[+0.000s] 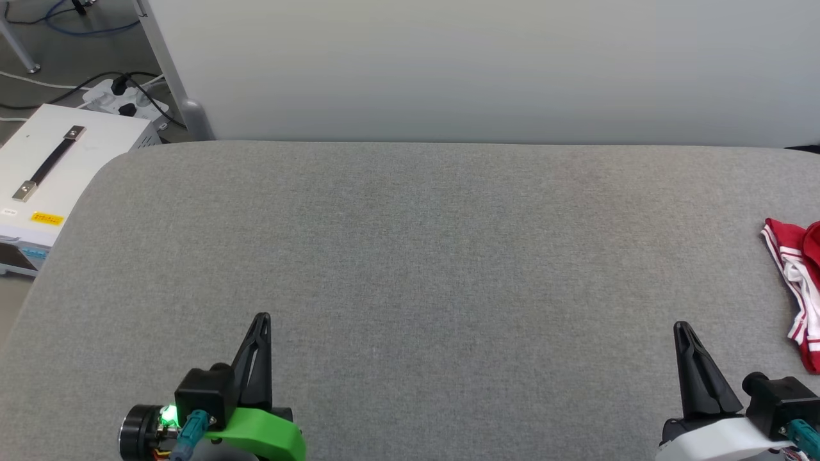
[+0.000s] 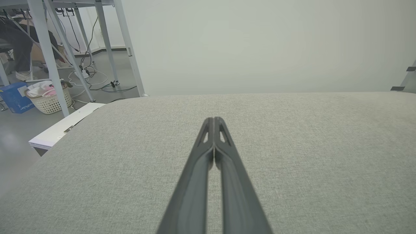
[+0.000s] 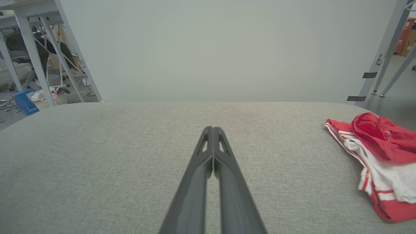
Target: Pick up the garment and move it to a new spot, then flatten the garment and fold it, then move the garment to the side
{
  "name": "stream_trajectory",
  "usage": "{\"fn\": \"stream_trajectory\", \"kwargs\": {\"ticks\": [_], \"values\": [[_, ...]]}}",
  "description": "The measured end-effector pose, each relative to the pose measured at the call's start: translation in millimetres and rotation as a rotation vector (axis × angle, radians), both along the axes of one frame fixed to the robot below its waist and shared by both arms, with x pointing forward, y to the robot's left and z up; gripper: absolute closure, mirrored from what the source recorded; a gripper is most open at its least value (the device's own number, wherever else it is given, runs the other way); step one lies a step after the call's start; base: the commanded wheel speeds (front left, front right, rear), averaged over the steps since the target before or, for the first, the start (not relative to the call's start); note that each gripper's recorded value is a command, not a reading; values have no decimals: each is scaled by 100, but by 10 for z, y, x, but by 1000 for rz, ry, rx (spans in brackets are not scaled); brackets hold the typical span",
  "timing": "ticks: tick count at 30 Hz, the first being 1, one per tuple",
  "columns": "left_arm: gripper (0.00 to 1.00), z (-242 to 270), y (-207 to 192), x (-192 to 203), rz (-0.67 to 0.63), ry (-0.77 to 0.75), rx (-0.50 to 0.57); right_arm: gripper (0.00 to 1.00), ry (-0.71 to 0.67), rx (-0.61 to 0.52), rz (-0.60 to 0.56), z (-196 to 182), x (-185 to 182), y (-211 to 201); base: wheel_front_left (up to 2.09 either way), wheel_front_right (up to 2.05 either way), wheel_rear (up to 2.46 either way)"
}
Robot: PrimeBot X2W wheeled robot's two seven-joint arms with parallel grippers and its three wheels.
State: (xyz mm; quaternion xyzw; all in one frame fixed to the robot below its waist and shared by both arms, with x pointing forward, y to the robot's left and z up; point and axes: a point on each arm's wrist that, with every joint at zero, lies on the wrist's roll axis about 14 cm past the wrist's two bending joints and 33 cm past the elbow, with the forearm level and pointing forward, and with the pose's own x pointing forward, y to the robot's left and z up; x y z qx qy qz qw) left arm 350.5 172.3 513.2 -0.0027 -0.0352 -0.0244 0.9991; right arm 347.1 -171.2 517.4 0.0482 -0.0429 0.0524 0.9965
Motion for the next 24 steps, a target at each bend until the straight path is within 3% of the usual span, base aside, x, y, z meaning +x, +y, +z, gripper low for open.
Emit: {"fn": "stream_trajectory", "kwargs": {"ticks": [24], "values": [[100,-15,18,34,8,34,20,100,19,-39,9,26,67,29,0,0,0]]}}
